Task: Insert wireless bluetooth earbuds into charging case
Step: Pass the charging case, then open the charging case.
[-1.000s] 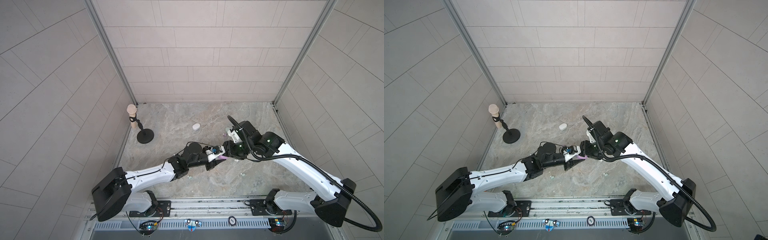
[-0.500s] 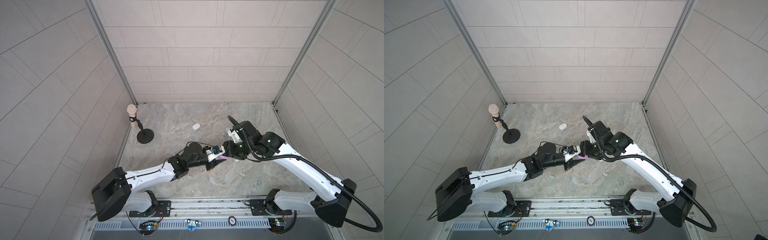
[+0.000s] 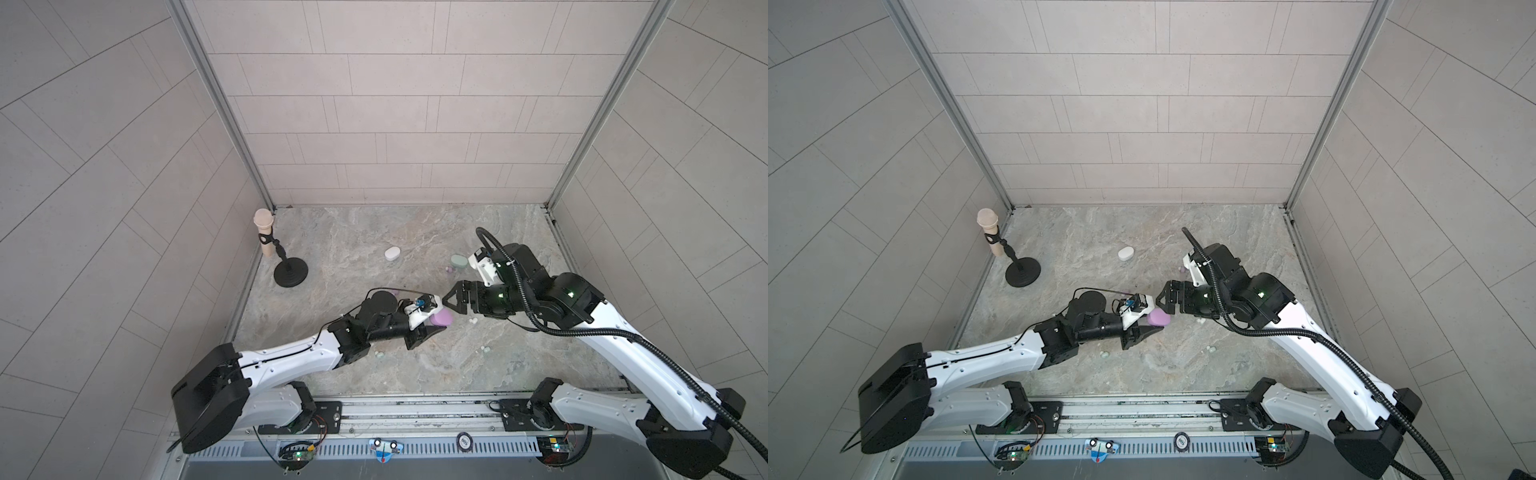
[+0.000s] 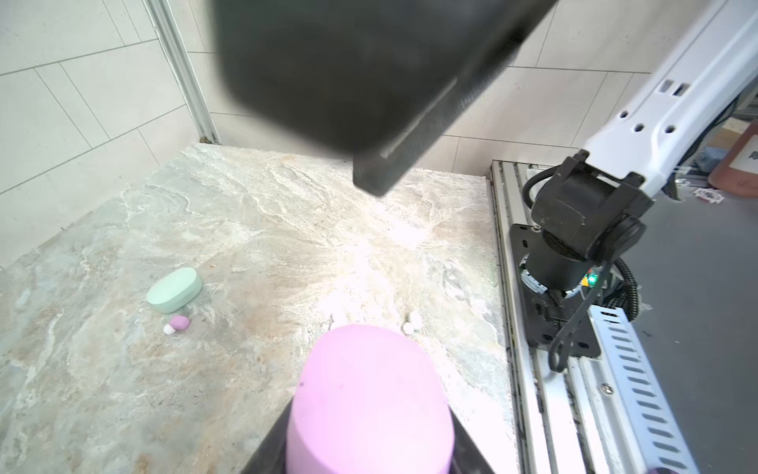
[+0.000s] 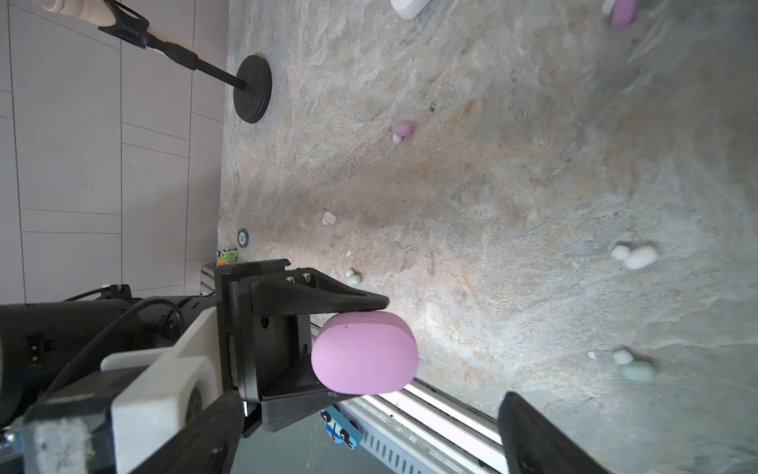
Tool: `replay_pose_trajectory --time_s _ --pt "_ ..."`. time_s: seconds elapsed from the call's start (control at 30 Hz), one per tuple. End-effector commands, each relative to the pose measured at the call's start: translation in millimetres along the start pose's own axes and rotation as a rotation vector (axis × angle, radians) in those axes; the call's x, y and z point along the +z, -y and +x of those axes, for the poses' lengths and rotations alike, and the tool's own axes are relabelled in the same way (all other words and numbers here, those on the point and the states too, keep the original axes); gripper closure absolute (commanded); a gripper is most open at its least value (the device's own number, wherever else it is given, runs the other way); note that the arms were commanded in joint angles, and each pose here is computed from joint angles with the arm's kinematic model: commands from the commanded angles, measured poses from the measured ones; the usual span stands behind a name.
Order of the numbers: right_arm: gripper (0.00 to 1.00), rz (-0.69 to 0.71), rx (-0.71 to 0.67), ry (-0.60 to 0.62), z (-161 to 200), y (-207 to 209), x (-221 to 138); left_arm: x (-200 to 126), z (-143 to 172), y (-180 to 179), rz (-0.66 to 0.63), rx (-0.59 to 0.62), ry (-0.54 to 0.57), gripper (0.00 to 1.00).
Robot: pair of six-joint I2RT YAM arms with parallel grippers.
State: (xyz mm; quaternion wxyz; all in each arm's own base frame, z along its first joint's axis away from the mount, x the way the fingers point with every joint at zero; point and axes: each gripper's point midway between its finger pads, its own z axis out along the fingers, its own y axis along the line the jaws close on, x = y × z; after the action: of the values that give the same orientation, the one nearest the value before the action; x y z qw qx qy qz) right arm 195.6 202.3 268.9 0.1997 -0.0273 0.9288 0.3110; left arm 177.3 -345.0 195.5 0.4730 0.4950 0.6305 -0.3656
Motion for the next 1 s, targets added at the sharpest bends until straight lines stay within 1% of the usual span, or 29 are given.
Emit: replay_pose_trajectory --time_s 0.0,0.1,0.27,0.43,0.53,0.7,0.97 --pt "0.03 0.057 -0.209 0.035 -2.9 7.1 -20.1 -13.9 -16.6 -0.6 0.054 -0.064 0.063 0.77" --pt "0.04 0.046 -0.342 0.042 -0.7 6.3 -22.2 -20.6 -28.3 0.2 0.099 -0.092 0.099 0.78" --pt "0.07 -0.033 -0.523 0.128 -2.2 -6.8 -27.9 -25.7 -36.8 10.9 0.175 -0.107 0.113 0.79" --pt "0.09 -0.075 -0.685 0.082 9.8 -18.2 -18.1 -27.7 -45.2 19.5 0.233 -0.117 0.152 0.8" --pt "0.09 -0.07 -0.78 0.046 17.7 -21.3 -13.2 -27.3 -50.3 21.2 0.251 -0.108 0.169 0.8" --pt "0.1 -0.068 -0.838 -0.028 28.4 -22.3 -1.6 -26.6 -52.8 22.5 0.263 -0.096 0.171 0.8" --pt "0.11 -0.058 -0.854 -0.053 31.4 -22.7 9.9 -28.9 -54.2 24.1 0.268 -0.084 0.171 0.8"
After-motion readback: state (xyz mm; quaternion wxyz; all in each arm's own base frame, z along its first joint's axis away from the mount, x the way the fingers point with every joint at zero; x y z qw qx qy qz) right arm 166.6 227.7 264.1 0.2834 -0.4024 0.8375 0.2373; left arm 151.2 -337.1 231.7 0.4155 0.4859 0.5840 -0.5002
